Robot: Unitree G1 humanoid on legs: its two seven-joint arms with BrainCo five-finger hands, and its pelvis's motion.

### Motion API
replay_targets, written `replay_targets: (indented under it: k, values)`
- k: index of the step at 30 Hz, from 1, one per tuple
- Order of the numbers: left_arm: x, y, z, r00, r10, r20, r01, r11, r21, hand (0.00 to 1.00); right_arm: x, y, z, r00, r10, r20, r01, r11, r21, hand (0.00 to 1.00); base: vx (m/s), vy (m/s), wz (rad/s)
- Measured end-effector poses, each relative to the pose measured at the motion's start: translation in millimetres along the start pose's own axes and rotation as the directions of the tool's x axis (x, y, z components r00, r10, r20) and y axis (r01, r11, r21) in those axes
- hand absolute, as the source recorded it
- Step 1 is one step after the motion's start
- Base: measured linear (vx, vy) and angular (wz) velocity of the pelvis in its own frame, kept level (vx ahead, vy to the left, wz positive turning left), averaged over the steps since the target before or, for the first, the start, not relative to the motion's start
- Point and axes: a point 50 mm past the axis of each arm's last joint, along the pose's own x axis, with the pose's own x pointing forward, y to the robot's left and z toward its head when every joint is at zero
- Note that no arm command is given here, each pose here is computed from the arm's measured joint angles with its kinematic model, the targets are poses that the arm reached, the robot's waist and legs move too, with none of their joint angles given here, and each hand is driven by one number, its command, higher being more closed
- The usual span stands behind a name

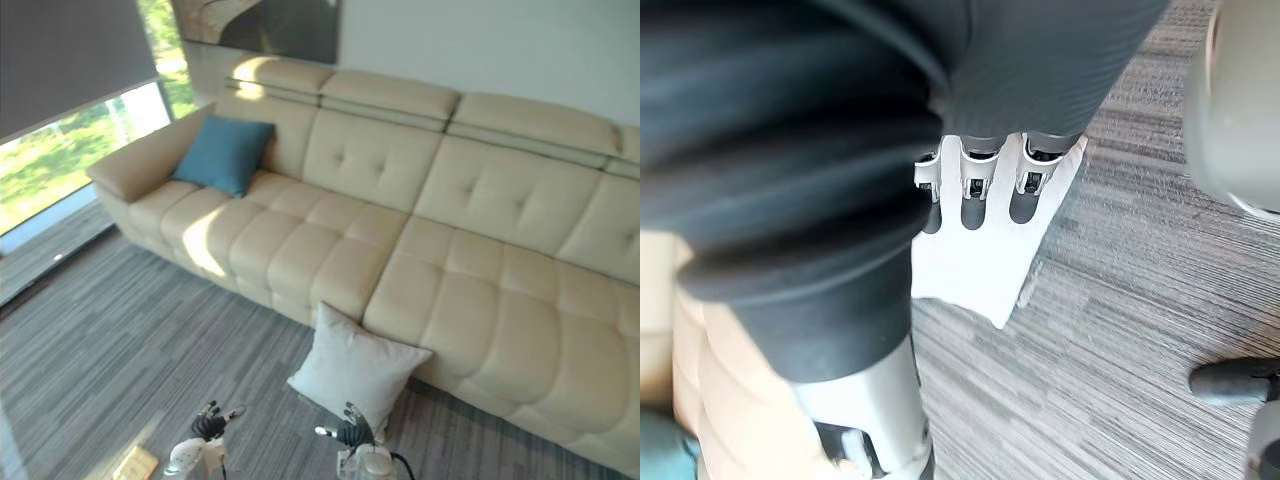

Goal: Pick up cushions and gather them together orderly.

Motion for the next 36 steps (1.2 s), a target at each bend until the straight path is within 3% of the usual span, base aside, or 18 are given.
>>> replay_targets:
  k: [7, 17, 22, 27, 36]
  values:
    - [-1, -15, -12, 0.996, -0.061, -0.063, 0.063, 0.997, 0.041, 0.00, 2, -32, 5, 0.996, -0.085, 0.004, 0.085, 0.996, -0.002, 0.00, 0.14, -0.170, -0.20]
    - [0, -14, 6, 0.998, -0.065, 0.020, 0.065, 0.998, 0.014, 0.00, 0, -27, 3, 0.997, -0.075, 0.011, 0.075, 0.997, 0.010, 0.00, 0.12, -0.076, -0.42]
    - [-2, -18, 1, 0.997, -0.079, 0.008, 0.079, 0.997, 0.024, 0.00, -1, -29, 1, 0.997, -0.078, 0.009, 0.078, 0.997, 0.013, 0.00, 0.28, 0.230, -0.77]
    - [1, -4, 2, 0.999, -0.046, -0.003, 0.046, 0.998, 0.044, 0.00, -2, -8, -8, 0.999, -0.031, -0.022, 0.031, 0.999, 0.044, 0.00, 0.22, 0.187, -0.45]
    - [0, -9, -4, 0.998, -0.057, -0.030, 0.058, 0.997, 0.044, 0.00, 0, -15, -3, 0.999, -0.050, -0.010, 0.050, 0.998, 0.036, 0.00, 0.07, 0.007, -0.18]
